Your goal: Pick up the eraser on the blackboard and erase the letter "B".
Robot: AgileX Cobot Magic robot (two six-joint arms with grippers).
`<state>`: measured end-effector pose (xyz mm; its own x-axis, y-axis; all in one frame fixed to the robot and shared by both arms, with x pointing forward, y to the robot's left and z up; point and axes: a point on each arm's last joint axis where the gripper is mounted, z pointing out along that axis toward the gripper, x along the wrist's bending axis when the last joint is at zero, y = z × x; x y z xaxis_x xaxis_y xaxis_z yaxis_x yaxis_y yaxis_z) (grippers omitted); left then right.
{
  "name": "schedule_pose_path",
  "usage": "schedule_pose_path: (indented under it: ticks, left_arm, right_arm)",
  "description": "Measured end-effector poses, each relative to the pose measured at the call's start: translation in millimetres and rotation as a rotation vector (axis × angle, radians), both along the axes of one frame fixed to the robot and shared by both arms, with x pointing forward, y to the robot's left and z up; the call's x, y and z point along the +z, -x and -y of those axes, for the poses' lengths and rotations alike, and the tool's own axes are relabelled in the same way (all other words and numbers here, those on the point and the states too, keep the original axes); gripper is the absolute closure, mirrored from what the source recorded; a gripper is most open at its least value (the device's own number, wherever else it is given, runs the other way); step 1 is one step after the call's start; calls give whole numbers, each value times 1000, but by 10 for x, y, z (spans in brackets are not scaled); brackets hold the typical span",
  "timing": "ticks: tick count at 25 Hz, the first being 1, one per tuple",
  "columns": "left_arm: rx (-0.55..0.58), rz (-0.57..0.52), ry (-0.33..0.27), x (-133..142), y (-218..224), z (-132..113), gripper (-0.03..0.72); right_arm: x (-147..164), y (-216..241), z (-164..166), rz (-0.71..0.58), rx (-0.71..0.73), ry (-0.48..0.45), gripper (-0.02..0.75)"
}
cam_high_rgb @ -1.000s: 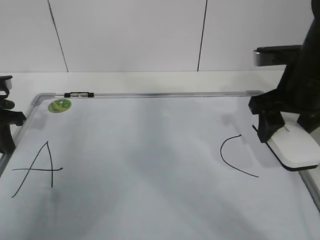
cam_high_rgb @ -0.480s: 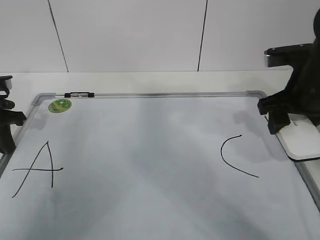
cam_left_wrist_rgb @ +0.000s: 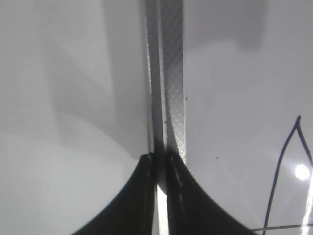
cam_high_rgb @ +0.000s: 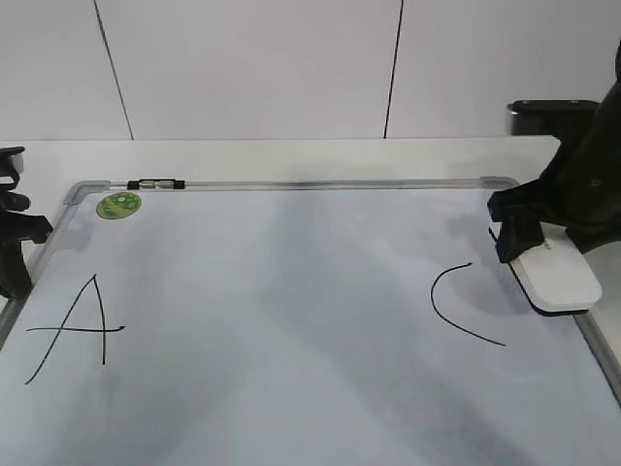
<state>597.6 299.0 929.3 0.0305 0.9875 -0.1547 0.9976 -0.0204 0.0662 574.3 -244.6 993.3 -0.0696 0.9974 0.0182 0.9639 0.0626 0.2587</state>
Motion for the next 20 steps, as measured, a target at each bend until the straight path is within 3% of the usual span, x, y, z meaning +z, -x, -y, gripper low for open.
schedule_pose_path:
  ticks: [12,20]
  left_arm:
    - [2,-1,5,1,1,5,671]
    - [4,-3,9,-1,2,8,671]
  right_arm:
    - [-329,-127,-1,-41,21,25,178]
    - [-353,-155,119,-41,-12,25,178]
